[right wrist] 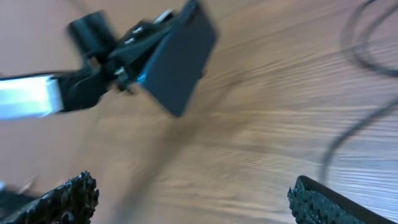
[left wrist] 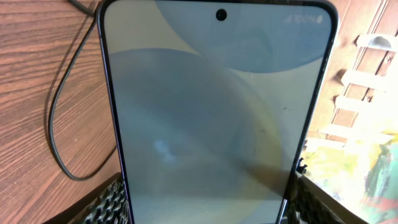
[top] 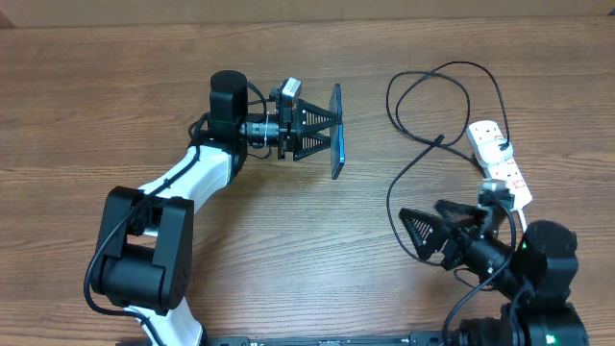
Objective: Plug charger to phone and switch on socket
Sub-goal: 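Move the right gripper to the phone's edge and grasp it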
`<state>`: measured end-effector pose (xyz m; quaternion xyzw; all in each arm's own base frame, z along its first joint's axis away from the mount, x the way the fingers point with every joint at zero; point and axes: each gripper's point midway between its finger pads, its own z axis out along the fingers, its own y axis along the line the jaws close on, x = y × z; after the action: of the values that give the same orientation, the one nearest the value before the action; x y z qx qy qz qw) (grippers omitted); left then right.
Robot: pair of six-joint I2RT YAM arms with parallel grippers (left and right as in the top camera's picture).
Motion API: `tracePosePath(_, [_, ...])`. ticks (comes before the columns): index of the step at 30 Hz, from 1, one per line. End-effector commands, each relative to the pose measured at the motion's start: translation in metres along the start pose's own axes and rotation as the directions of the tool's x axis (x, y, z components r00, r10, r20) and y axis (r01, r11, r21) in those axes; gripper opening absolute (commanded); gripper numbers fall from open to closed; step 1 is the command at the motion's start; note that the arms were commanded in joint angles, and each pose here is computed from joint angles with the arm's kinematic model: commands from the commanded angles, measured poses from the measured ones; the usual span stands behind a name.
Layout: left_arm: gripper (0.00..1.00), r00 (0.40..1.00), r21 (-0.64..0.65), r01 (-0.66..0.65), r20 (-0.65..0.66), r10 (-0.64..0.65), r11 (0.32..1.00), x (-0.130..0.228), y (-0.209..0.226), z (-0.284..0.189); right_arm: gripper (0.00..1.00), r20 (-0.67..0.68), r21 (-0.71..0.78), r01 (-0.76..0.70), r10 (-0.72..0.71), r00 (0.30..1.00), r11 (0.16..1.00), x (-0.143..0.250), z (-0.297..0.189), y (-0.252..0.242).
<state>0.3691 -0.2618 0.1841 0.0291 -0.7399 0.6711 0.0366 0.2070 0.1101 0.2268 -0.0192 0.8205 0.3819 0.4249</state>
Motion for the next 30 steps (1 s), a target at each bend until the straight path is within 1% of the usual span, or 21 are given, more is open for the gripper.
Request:
tracePosePath(1, [0.41,1.0,0.01,0.017,-0.019,-0.017,1.0,0.001,-0.001,-0.002,1.0,-0.051,-0.165,0.019,-0.028,0.998,0.986,0.0,0.0,0.03])
tracePosePath(4, [0.41,1.0,0.01,0.025,-0.017,-0.025,1.0,0.001,-0.001,-0.003,1.0,-0.028,-0.155,0.047,-0.052,0.998,0.987,-0.008,0.007,0.025])
tracePosePath(7, [0.41,0.999,0.01,0.05,-0.013,-0.049,0.999,0.0,-0.001,-0.005,1.0,0.01,-0.157,0.128,-0.128,0.992,0.979,-0.019,0.013,0.023])
tracePosePath(11, [0.4,0.998,0.013,0.056,-0.015,-0.055,0.998,0.0,-0.001,-0.006,1.0,0.04,-0.1,0.166,-0.163,0.986,0.981,-0.033,0.027,0.01])
tracePosePath(14, [0.4,0.998,0.013,0.055,-0.015,-0.055,0.998,0.0,-0.001,-0.006,1.0,0.033,-0.095,0.19,-0.188,0.982,0.977,-0.034,0.042,0.011])
tracePosePath(18, [0.4,0.998,0.013,0.056,-0.014,-0.056,0.998,-0.001,-0.001,-0.006,1.0,-0.004,-0.108,0.235,-0.237,0.972,0.966,-0.023,0.068,0.023])
tracePosePath(20, [0.4,0.998,0.013,0.056,-0.015,-0.056,0.998,-0.001,-0.001,-0.006,1.0,-0.026,-0.071,0.259,-0.261,0.965,0.963,-0.014,0.083,0.025])
tracePosePath(23, [0.4,0.998,0.013,0.064,-0.015,-0.064,0.998,-0.001,-0.001,-0.006,1.0,-0.024,0.028,0.292,-0.291,0.956,0.956,-0.007,0.096,0.024])
tracePosePath(26, [0.4,0.997,0.013,0.07,-0.015,-0.07,0.997,-0.001,-0.001,-0.006,1.0,0.009,0.075,0.33,-0.331,0.943,0.941,-0.006,0.103,0.033])
tracePosePath(30, [0.4,0.997,0.013,0.071,-0.015,-0.07,0.997,0.0,-0.001,-0.006,1.0,0.074,0.164,0.346,-0.362,0.929,0.924,-0.012,0.115,0.04])
